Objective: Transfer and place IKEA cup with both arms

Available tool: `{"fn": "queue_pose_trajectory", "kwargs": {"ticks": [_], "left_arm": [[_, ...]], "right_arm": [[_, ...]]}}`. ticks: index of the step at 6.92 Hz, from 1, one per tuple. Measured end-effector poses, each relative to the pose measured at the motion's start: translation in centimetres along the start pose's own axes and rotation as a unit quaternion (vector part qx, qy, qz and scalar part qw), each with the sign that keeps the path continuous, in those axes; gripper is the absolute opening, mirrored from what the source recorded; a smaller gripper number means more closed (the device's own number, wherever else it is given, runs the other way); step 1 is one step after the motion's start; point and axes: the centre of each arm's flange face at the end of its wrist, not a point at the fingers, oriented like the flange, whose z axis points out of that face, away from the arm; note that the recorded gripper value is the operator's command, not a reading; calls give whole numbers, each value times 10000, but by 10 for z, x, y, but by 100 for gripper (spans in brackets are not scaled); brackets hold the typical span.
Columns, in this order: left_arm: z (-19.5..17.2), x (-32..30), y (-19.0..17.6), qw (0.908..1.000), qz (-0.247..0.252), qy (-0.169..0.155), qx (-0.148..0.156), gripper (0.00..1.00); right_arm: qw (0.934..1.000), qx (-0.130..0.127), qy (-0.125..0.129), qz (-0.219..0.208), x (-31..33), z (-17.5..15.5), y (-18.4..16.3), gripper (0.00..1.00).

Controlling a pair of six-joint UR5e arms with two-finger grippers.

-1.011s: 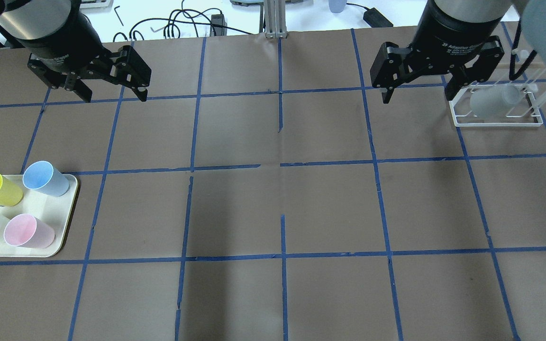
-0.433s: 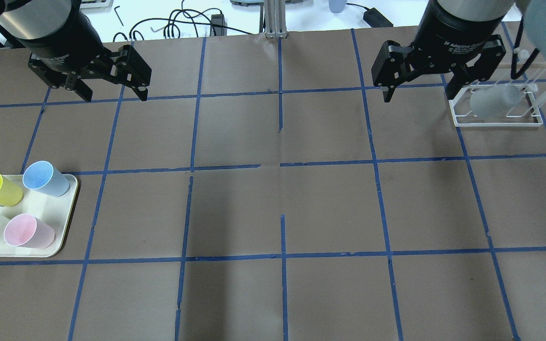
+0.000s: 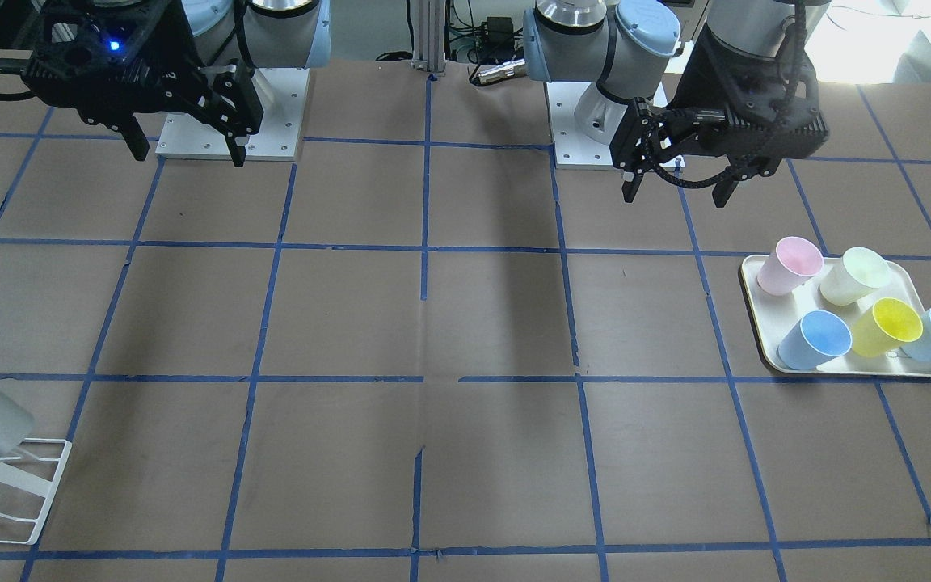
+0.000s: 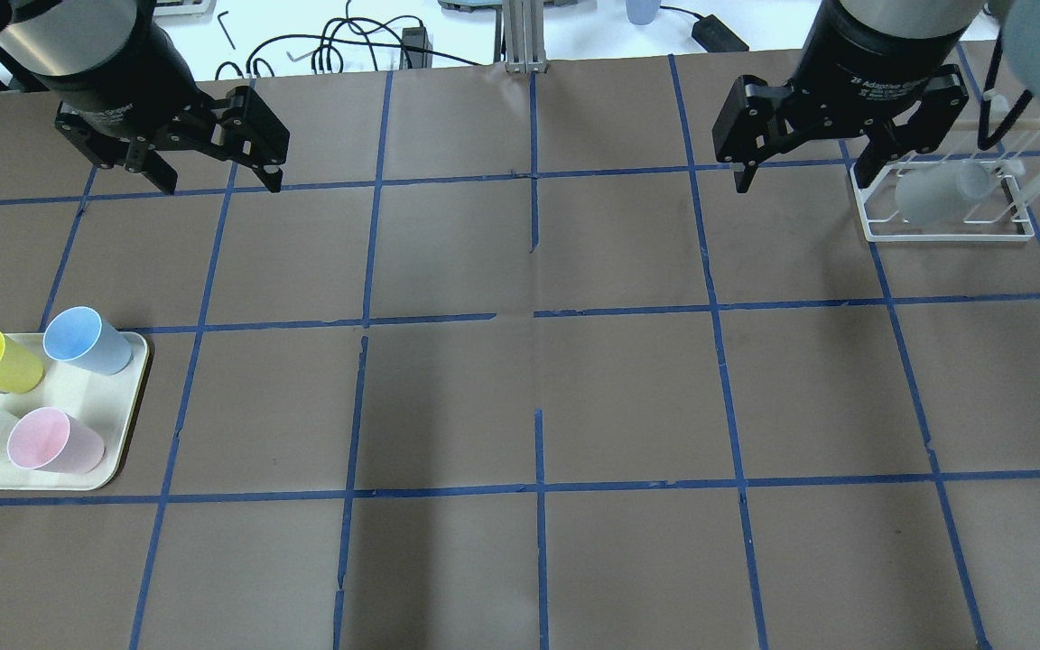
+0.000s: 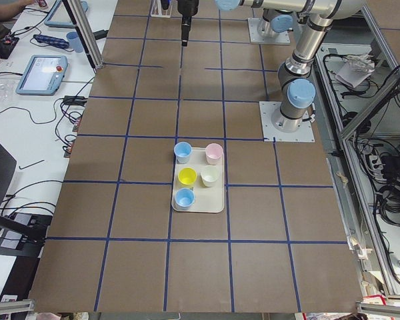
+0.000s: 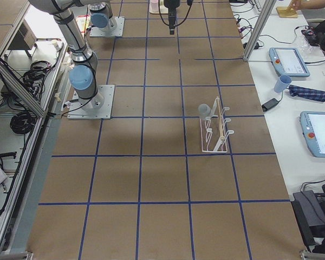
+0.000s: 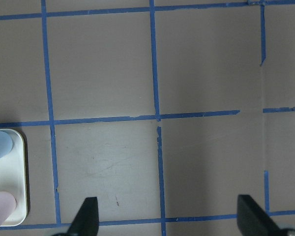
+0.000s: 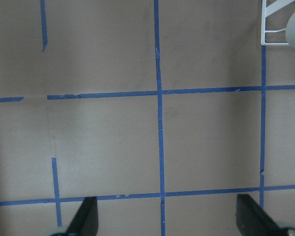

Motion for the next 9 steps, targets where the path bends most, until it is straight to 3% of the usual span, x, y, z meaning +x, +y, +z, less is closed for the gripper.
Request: {"fn": "queue_pose_trajectory", "kwargs": {"ticks": [3, 7, 9], "left_arm": [[2, -1, 0, 10000, -9, 9, -10, 100], [3, -1, 0, 10000, -16, 19, -16, 100], [3, -2, 0, 10000, -23, 25, -15, 100]], "right_arm": [[9996, -19, 25, 286, 72, 1, -18, 100], [10000, 6, 40, 11, 191, 3, -30, 100], [9996, 111, -152, -223, 241, 12, -36, 100]]}}
